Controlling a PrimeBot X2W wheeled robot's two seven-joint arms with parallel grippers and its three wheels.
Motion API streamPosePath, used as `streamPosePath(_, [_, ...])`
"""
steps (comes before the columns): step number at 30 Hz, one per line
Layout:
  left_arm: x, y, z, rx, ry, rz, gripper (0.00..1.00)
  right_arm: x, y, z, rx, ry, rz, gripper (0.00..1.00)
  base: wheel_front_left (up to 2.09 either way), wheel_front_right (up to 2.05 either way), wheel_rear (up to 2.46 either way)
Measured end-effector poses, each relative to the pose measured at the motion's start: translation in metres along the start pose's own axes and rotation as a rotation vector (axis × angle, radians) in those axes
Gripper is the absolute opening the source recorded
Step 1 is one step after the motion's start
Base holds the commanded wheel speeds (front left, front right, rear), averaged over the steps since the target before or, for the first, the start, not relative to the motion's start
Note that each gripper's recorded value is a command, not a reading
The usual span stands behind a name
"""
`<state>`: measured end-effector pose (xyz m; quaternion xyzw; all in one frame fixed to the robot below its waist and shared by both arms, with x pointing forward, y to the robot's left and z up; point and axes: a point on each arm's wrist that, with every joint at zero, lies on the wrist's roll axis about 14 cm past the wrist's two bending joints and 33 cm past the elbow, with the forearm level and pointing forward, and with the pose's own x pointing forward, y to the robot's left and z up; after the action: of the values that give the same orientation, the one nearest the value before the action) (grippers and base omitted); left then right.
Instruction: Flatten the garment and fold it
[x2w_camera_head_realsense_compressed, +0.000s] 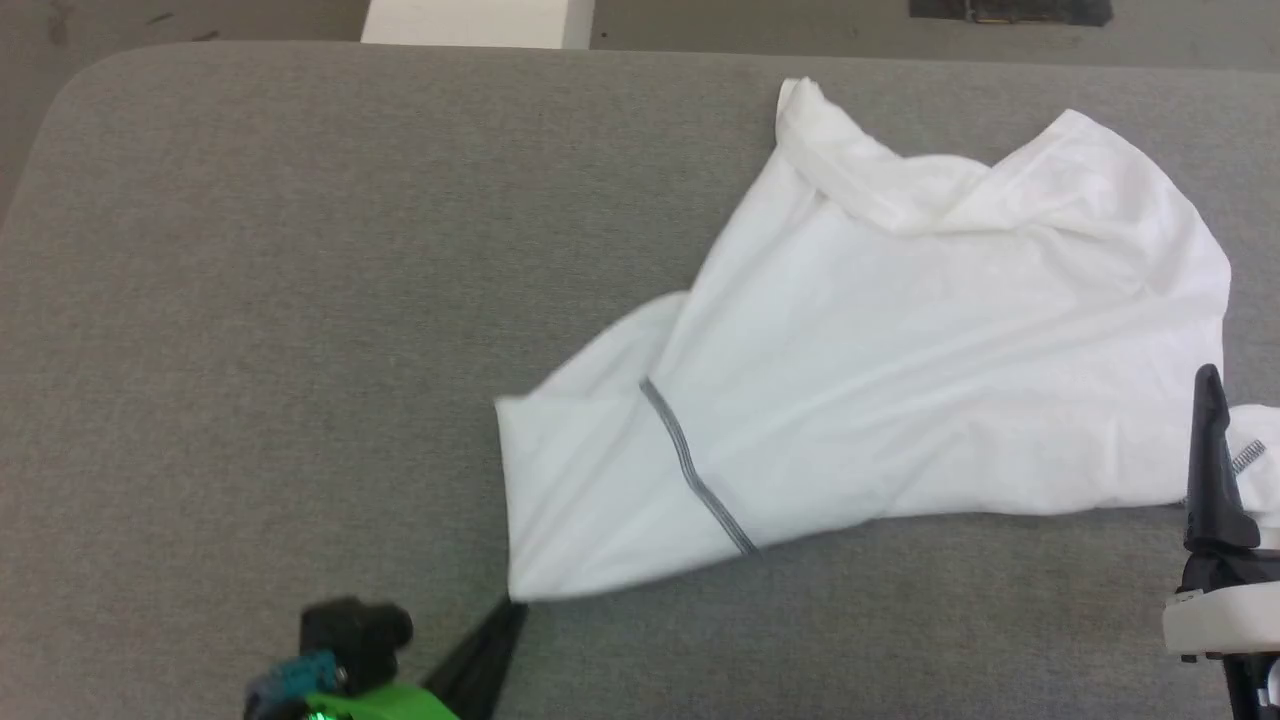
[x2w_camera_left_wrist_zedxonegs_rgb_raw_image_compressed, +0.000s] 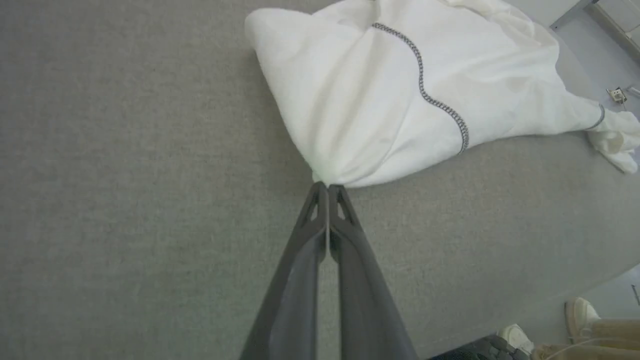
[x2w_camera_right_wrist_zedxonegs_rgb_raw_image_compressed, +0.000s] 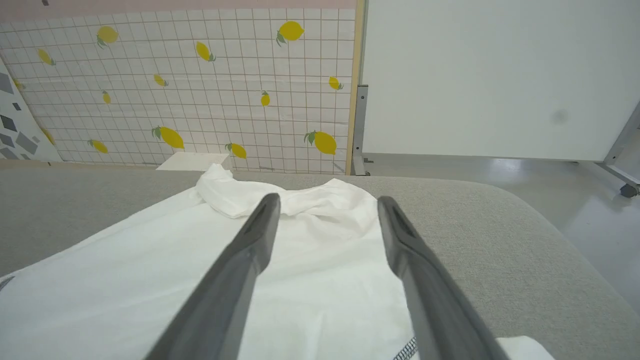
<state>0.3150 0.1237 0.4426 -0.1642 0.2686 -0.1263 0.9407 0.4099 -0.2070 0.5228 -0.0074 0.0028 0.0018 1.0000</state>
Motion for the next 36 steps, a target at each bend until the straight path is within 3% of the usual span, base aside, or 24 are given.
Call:
streamPosePath(5, [-0.013, -0.009, -0.032, -0.080, 0.086, -0.012, 0.00, 0.005, 0.016, 0.001, 0.015, 0.000, 0.046, 1.00, 0.00, 0.00, 0.00])
streamPosePath(6, [-0.012, -0.008, -0.031, -0.074, 0.078, -0.005, 0.24, 0.005, 0.018, 0.001, 0.016, -0.002, 0.052, 1.00, 0.00, 0.00, 0.00])
streamPosePath(7, [-0.011, -0.005, -0.028, -0.058, 0.066, 0.000, 1.00, 0.005, 0.020, 0.002, 0.017, -0.003, 0.057, 1.00, 0.00, 0.00, 0.00])
streamPosePath(13, [-0.006, 0.005, 0.026, -0.018, -0.093, -0.005, 1.00, 0.004, 0.024, 0.008, 0.020, -0.013, 0.070, 1.00, 0.00, 0.00, 0.00])
streamPosePath(17, [0.000, 0.026, 0.087, 0.111, -0.257, 0.037, 1.00, 0.005, 0.024, 0.003, 0.021, -0.001, 0.069, 1.00, 0.00, 0.00, 0.00])
streamPosePath(20, [0.014, 0.028, 0.106, 0.208, -0.285, 0.023, 1.00, 0.007, 0.025, -0.003, 0.022, 0.017, 0.071, 1.00, 0.00, 0.00, 0.00])
streamPosePath(27, [0.076, 0.015, 0.087, 0.378, -0.098, -0.089, 1.00, 0.015, 0.018, -0.014, 0.015, 0.043, 0.050, 1.00, 0.00, 0.00, 0.00])
streamPosePath(36, [0.122, 0.024, 0.008, 0.439, 0.275, -0.161, 1.00, 0.015, -0.001, -0.031, -0.005, 0.090, -0.006, 1.00, 0.00, 0.00, 0.00])
